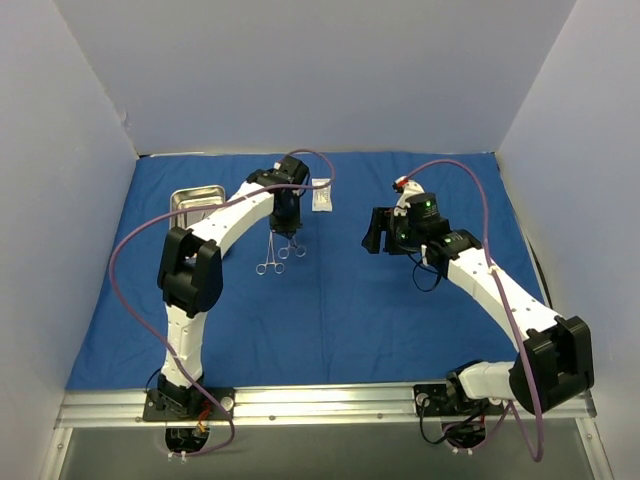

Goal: Open and lay out the surgical kit
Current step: Place the medical item in the surgical kit.

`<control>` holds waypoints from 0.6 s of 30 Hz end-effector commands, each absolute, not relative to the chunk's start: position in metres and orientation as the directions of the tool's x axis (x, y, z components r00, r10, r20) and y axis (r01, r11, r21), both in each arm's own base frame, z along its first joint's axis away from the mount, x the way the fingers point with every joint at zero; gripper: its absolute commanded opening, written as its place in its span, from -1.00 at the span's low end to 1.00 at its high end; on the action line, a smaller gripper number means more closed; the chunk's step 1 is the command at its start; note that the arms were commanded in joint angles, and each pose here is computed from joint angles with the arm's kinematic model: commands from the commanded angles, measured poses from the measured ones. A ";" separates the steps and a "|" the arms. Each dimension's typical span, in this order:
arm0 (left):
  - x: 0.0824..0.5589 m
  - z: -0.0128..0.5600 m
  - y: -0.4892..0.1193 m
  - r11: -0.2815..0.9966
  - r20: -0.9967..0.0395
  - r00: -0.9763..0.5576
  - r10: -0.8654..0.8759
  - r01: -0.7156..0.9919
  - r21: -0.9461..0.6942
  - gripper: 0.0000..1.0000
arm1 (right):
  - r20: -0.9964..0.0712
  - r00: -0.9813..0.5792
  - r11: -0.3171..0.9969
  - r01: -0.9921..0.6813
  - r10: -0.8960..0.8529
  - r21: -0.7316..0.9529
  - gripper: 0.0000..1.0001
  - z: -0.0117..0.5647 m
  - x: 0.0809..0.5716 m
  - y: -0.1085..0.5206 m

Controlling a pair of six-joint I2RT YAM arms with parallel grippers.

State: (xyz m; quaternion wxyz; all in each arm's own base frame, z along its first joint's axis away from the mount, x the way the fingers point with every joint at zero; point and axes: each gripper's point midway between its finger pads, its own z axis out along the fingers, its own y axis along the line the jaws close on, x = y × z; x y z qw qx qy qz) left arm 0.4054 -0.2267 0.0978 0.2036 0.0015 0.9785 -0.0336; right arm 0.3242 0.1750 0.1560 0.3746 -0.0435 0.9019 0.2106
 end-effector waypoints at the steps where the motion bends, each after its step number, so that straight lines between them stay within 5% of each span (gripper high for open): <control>1: 0.412 0.090 -0.246 0.995 -0.419 -0.906 -0.060 -0.020 -0.099 -0.95 | -0.713 -0.697 0.912 -0.243 0.072 0.330 0.31 0.162 0.319 0.170; 18: 0.409 0.040 -0.251 0.997 -0.393 -0.917 -0.064 -0.047 -0.054 -0.95 | -0.702 -0.709 0.916 -0.233 0.071 0.327 0.31 0.157 0.315 0.167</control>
